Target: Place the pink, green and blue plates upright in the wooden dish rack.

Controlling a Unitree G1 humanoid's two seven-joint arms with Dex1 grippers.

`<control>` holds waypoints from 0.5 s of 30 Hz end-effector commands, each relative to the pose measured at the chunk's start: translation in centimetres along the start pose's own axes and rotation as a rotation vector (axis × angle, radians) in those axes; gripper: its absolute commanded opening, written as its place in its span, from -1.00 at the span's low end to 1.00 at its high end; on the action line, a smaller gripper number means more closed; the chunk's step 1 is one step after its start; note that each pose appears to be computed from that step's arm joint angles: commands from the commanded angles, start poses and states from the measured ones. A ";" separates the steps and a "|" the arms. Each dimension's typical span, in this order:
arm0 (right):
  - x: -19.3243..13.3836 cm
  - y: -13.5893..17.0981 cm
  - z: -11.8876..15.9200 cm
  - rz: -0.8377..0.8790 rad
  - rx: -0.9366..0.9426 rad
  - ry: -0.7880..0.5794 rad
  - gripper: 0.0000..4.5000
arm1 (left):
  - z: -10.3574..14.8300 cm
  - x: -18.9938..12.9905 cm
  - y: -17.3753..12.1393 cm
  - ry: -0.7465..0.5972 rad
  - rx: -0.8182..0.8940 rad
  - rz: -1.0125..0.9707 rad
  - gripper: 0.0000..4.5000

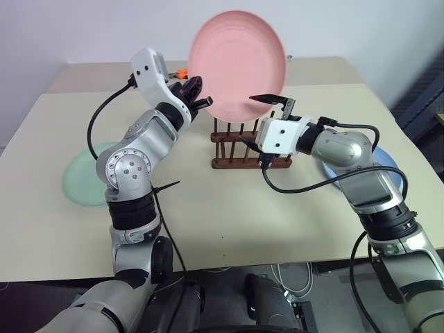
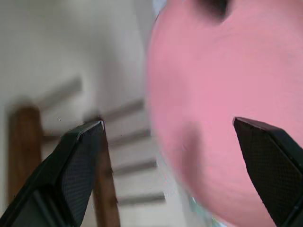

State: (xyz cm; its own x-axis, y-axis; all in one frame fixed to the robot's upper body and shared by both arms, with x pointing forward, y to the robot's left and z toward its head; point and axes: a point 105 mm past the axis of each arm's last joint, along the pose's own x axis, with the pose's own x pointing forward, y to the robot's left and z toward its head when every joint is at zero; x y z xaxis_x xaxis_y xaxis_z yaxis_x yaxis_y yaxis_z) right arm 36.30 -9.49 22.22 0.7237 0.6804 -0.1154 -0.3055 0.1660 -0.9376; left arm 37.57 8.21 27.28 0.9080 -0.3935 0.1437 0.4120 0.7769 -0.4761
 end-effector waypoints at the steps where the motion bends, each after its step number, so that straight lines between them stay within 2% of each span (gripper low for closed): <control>1: 0.1 -0.6 -0.1 -0.020 -0.110 0.004 0.89 | 0.6 -0.4 -2.0 -0.008 0.039 -0.073 -1.00; 3: 0.1 -0.5 -0.5 -0.022 -0.123 0.019 0.61 | 0.6 -0.6 -2.0 -0.006 0.006 -0.074 -1.00; 9: -0.4 -1.2 -0.8 -0.091 -0.162 0.036 -0.73 | 0.7 -0.8 -1.1 -0.008 -0.043 -0.060 -1.00; 10: -0.5 -1.3 -0.8 -0.104 -0.170 0.037 -0.98 | 0.9 -0.8 -1.2 -0.016 -0.069 -0.074 -0.65; 13: -0.8 -1.9 -0.7 -0.139 -0.190 0.033 -1.00 | 2.2 -1.0 -1.2 -0.070 -0.111 -0.087 -0.04; 15: -1.4 -2.3 -0.7 -0.166 -0.164 0.024 -1.00 | 3.6 -1.2 0.0 -0.133 -0.114 -0.045 0.41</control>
State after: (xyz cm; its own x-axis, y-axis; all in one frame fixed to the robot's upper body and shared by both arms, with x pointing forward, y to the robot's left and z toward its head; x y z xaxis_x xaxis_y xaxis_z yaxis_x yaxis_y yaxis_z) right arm 36.90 -10.50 21.92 0.7672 0.6393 -0.0524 -0.1549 0.1054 -0.9823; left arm 37.04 9.06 27.83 0.8948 -0.4068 0.1838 0.4338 0.6954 -0.5729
